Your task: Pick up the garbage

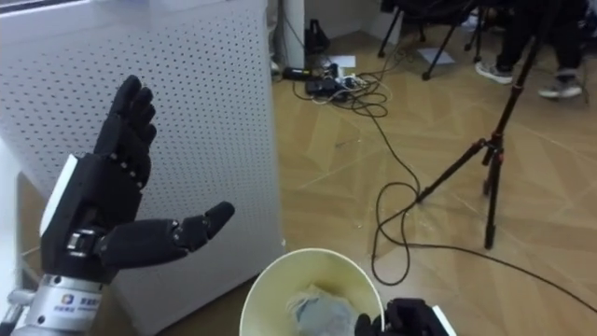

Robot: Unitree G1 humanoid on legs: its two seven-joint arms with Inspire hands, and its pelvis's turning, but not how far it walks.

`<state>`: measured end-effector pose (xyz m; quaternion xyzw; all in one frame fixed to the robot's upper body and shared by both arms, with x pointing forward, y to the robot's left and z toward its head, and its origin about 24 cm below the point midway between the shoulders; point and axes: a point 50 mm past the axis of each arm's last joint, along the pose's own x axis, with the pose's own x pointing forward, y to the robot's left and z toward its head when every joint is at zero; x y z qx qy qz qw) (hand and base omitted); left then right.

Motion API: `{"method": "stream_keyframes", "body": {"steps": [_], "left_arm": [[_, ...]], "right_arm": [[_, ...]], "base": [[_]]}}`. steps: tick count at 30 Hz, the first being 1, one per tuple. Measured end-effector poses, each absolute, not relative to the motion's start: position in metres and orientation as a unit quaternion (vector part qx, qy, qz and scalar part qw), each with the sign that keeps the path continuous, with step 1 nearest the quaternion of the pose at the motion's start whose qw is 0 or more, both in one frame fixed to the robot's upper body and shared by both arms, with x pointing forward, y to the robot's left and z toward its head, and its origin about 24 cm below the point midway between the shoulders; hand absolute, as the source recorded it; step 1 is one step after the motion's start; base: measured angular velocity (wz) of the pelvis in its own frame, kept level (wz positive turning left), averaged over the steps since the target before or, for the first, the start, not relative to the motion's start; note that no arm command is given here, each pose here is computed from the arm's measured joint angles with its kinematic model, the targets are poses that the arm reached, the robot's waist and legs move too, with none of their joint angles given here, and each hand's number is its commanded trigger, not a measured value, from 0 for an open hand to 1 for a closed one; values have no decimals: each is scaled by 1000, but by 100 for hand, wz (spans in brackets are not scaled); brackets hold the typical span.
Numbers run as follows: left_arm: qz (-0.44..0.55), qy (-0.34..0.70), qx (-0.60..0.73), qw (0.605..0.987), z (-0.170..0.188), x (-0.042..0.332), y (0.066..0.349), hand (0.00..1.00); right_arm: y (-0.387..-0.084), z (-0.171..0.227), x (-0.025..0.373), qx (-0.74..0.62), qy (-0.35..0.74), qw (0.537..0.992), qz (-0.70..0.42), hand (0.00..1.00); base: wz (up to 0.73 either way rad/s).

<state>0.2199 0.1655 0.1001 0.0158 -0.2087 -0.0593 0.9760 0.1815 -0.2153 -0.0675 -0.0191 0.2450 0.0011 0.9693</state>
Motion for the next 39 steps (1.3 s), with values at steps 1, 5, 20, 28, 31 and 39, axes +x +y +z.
{"method": "stream_keyframes", "body": {"steps": [1,5,20,28,31,39], "left_arm": [[-61,-209,17,976,100,220,166,0],[-72,-218,20,973,104,224,164,0],[-48,-248,19,967,117,231,164,0],[-37,-263,91,960,122,228,165,0],[-20,-280,107,954,129,226,168,0],[3,-325,130,937,146,216,165,0]], "right_arm": [[-216,-67,181,-19,245,969,-2,100],[-219,-66,184,-19,241,970,-12,100],[-212,-63,187,-23,230,973,-16,100],[-212,-51,199,-30,201,979,-12,100],[-210,-45,203,-30,187,982,-8,100],[-214,-40,204,-36,166,985,-13,100]], "base": [[-10],[3],[24],[3],[2],[33]]}}
